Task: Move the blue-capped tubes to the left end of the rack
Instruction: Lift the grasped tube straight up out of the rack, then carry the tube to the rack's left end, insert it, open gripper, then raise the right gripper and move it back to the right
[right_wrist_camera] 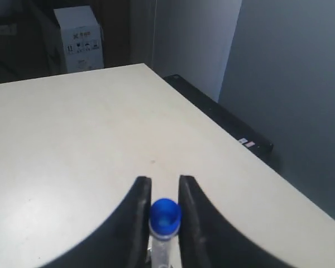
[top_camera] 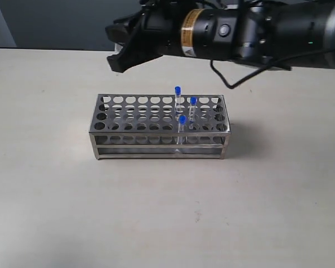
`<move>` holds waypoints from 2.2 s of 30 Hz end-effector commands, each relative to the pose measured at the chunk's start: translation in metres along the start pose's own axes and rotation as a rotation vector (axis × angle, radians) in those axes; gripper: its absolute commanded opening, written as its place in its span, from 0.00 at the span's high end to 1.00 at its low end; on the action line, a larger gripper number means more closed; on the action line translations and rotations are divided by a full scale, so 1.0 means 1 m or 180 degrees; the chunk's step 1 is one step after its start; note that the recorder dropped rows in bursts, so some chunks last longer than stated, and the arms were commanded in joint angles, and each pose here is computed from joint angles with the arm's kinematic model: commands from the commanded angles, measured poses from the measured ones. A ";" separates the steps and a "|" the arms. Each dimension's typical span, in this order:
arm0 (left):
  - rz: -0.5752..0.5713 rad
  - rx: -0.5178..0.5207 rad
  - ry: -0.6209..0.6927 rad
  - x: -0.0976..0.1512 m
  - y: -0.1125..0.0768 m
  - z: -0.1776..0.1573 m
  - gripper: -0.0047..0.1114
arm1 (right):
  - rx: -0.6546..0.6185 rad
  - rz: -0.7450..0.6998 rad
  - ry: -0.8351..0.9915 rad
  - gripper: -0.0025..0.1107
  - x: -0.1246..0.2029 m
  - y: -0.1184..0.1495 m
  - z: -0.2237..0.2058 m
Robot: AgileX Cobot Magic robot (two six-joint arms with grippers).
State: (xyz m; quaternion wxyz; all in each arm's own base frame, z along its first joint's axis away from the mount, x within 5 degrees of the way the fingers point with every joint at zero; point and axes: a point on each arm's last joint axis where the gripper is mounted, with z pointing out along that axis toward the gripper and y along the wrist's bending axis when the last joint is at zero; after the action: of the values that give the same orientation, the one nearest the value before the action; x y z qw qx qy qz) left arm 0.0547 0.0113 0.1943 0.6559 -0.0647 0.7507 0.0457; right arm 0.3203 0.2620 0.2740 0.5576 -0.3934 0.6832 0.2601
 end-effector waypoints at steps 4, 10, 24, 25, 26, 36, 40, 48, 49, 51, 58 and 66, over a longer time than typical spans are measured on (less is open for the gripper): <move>-0.0010 0.0037 -0.0016 0.000 -0.001 0.000 0.96 | -0.0150 0.0111 0.0259 0.98 0.031 0.005 0.058; -0.0010 0.0037 -0.0016 0.000 -0.001 0.000 0.96 | -0.0152 0.0024 0.0516 0.98 0.055 0.012 0.075; -0.0010 0.0037 -0.0016 0.000 -0.001 0.000 0.96 | 0.0018 -0.0220 0.0638 0.98 0.055 0.004 0.080; -0.0010 0.0037 -0.0016 0.000 -0.001 0.000 0.96 | 0.0015 -0.0226 0.0645 0.98 0.056 0.004 0.080; -0.0010 0.0037 -0.0016 0.000 -0.001 0.000 0.96 | 0.0013 -0.0224 0.0652 0.98 0.057 0.004 0.080; -0.0010 0.0037 -0.0016 0.000 -0.001 0.000 0.96 | -0.0243 -0.0136 0.0631 0.98 0.074 0.011 0.090; -0.0010 0.0037 -0.0016 0.000 -0.001 0.000 0.96 | -0.0293 -0.0042 0.0644 0.94 0.083 0.013 0.094; -0.0010 0.0037 -0.0016 0.000 -0.001 0.000 0.96 | -0.0417 0.0001 0.0634 0.64 0.093 0.016 0.098; -0.0010 0.0037 -0.0016 0.000 -0.001 0.000 0.96 | -0.0427 0.0002 0.0624 0.62 0.092 0.017 0.098; -0.0010 0.0037 -0.0016 0.000 -0.001 0.000 0.96 | -0.0422 -0.0016 0.0592 0.58 0.089 0.016 0.099; -0.0010 0.0037 -0.0016 0.000 -0.001 0.000 0.96 | -0.0199 0.0001 0.0428 0.48 0.057 0.006 0.099; -0.0010 0.0037 -0.0016 0.000 -0.001 0.000 0.96 | 0.0926 -0.0111 0.0822 0.48 0.027 -0.025 0.068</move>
State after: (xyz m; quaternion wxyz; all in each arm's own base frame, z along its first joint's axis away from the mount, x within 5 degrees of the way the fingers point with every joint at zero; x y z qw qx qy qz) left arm 0.0547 0.0113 0.1943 0.6559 -0.0647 0.7507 0.0457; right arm 0.3720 0.3150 0.2138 0.5112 -0.3951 0.7432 0.1737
